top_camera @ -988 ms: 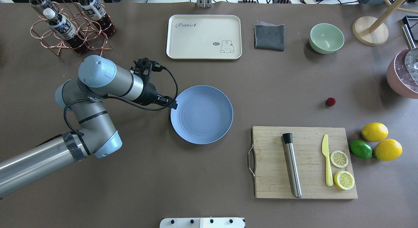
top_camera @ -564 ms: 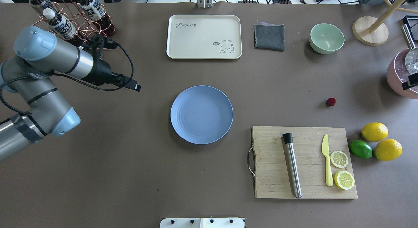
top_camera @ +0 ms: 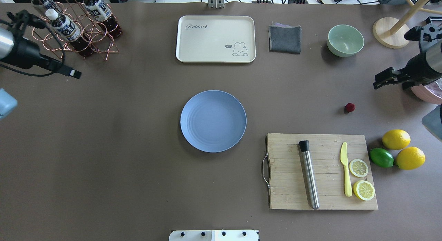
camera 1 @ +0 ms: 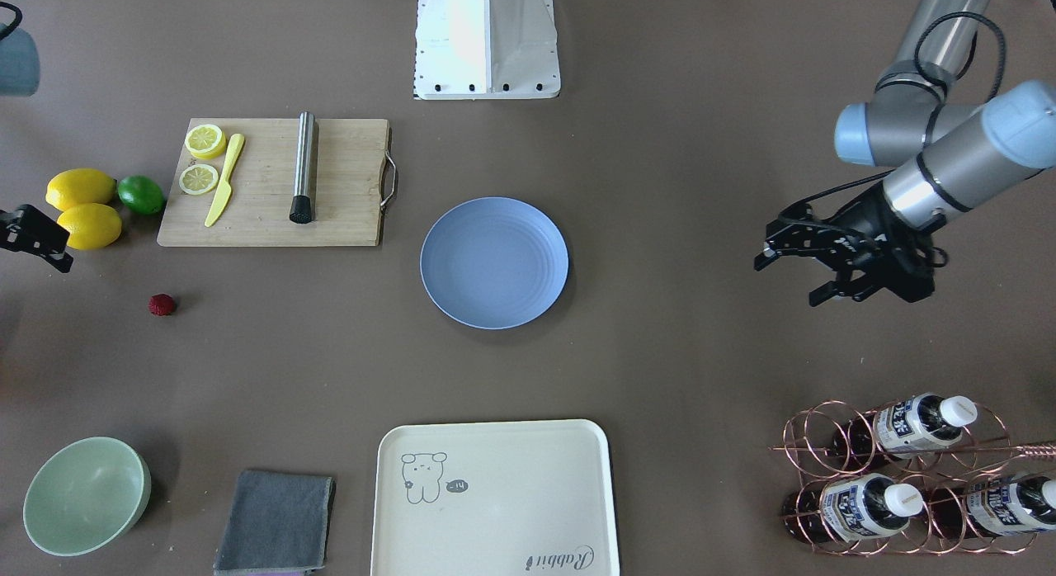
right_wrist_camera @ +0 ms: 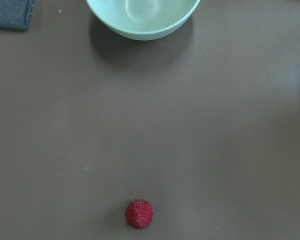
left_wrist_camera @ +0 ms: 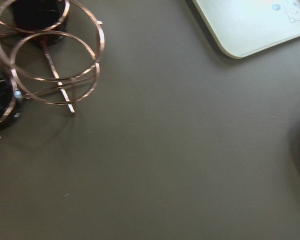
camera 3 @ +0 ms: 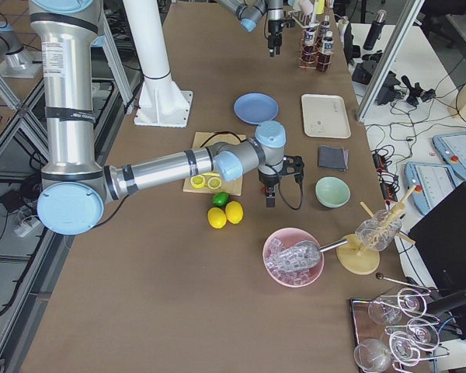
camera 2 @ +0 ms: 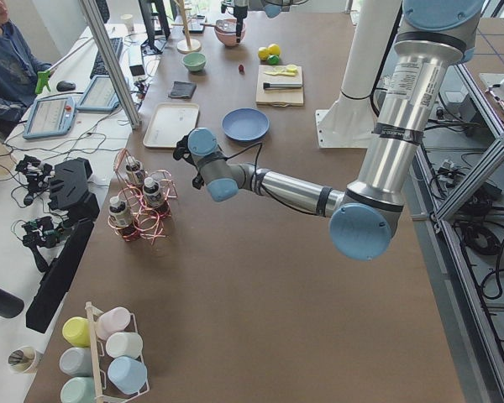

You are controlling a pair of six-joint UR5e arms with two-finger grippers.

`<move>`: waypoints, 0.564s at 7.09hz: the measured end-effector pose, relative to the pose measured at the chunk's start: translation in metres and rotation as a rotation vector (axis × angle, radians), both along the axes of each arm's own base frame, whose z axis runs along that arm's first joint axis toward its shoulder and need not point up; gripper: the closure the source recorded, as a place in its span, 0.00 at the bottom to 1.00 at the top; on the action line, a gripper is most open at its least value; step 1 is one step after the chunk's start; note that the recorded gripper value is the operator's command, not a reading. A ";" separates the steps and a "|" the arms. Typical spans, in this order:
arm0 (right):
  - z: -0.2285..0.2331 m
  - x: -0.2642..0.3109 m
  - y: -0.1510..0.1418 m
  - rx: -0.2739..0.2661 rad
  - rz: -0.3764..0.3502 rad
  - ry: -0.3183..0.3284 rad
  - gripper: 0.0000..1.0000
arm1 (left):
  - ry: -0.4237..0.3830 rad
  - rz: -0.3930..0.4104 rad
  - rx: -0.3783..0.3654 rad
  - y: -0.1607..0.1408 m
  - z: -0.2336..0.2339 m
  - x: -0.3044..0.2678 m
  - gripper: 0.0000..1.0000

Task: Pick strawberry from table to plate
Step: 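Withdraw the left arm while the right arm reaches toward the red strawberry, then lower the right gripper onto the red strawberry and close it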

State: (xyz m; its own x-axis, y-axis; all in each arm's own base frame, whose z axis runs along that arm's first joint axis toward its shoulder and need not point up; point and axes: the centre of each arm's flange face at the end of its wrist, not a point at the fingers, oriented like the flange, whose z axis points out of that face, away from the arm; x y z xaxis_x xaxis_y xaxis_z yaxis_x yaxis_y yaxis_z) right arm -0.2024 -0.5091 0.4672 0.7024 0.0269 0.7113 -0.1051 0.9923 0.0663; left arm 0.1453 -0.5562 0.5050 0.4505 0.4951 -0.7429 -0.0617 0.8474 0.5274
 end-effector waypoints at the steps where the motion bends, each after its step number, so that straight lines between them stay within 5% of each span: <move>1: -0.006 -0.012 -0.001 0.001 0.003 0.000 0.00 | -0.074 -0.007 0.046 -0.001 0.031 -0.054 0.01; 3: -0.010 -0.025 -0.002 0.004 0.001 0.005 0.00 | -0.199 0.024 0.089 -0.002 0.069 -0.141 0.01; 4: -0.008 -0.029 -0.003 0.001 -0.002 0.011 0.00 | -0.234 0.045 0.042 0.000 0.082 -0.170 0.01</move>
